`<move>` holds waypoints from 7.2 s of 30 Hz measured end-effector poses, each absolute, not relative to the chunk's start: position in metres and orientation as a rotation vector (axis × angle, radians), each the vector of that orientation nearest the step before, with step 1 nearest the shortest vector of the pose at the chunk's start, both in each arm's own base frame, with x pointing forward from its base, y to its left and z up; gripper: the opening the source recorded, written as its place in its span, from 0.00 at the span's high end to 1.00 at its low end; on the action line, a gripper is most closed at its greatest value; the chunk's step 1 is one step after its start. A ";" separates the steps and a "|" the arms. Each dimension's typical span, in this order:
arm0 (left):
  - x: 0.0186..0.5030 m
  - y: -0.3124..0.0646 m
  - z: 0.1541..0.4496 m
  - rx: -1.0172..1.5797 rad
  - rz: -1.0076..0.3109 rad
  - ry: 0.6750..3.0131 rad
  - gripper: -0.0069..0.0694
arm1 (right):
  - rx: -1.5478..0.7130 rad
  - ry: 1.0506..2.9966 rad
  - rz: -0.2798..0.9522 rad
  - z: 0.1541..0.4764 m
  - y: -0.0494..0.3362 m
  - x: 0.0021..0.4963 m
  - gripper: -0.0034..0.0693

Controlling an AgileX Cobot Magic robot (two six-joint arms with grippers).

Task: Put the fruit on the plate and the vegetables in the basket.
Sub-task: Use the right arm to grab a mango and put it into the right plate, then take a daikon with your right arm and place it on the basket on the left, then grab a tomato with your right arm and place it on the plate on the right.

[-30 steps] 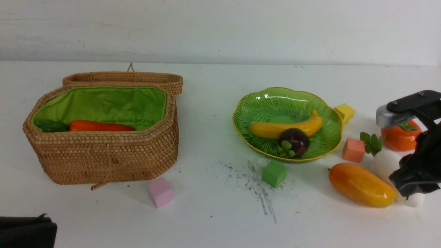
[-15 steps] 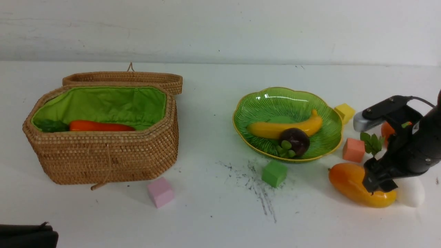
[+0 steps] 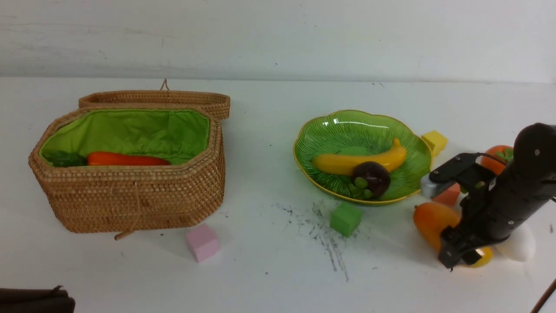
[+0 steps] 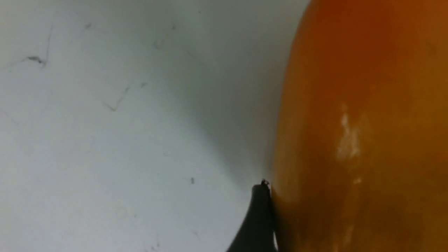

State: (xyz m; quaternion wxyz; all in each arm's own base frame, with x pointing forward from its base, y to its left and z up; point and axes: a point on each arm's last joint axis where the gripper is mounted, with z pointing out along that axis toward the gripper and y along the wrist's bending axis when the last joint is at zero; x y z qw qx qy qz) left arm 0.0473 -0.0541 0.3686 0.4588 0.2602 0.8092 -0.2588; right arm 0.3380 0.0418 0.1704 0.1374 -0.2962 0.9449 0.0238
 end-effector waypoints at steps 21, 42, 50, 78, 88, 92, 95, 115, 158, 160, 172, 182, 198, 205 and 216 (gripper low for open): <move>0.052 -0.055 0.378 0.588 -0.656 1.886 0.93 | -0.347 2.595 0.388 0.260 0.069 0.333 0.18; 0.049 -0.060 0.383 0.545 -0.780 1.855 0.93 | -0.232 2.392 0.288 0.217 0.080 0.440 0.03; 0.049 -0.060 0.383 0.587 -0.751 1.835 0.92 | -0.326 2.391 0.290 0.270 0.077 0.413 0.16; 0.047 -0.060 0.379 0.727 -0.664 1.824 0.91 | 0.038 2.738 0.011 0.224 -0.028 0.342 0.09; 0.047 -0.060 0.379 0.728 -0.663 1.824 0.91 | 0.055 2.834 0.032 0.157 -0.030 0.364 0.25; 0.047 -0.060 0.379 0.728 -0.663 1.824 0.91 | 0.049 2.852 0.045 0.159 -0.029 0.363 0.25; 0.047 -0.060 0.379 0.728 -0.663 1.824 0.91 | 0.053 2.896 0.073 0.167 -0.027 0.355 0.25; 0.069 -0.018 0.380 0.138 -0.311 1.992 0.91 | -0.874 1.848 0.742 0.429 0.213 0.288 0.25; 0.041 -0.060 0.386 0.709 -0.732 1.856 0.90 | -0.221 2.416 -0.133 0.446 0.065 0.333 0.96; 0.040 -0.061 0.386 0.744 -0.739 1.833 0.90 | -0.048 2.517 -0.154 0.420 0.032 0.336 0.93; 0.038 -0.063 0.386 0.788 -0.746 1.817 0.90 | 0.612 2.587 0.234 0.283 -0.096 0.392 0.19; 0.040 -0.063 0.389 0.757 -0.746 1.793 0.89 | 0.649 2.478 0.544 0.219 -0.133 0.423 0.07; 0.076 -0.083 0.384 0.686 -0.721 1.876 0.89 | 0.634 2.448 0.578 0.176 -0.139 0.443 0.13; 0.076 -0.083 0.384 0.687 -0.718 1.877 0.88 | 0.573 2.448 0.583 0.172 -0.130 0.449 0.14; 0.076 -0.083 0.383 0.687 -0.718 1.878 0.88 | 0.456 2.467 0.563 0.170 -0.114 0.455 0.24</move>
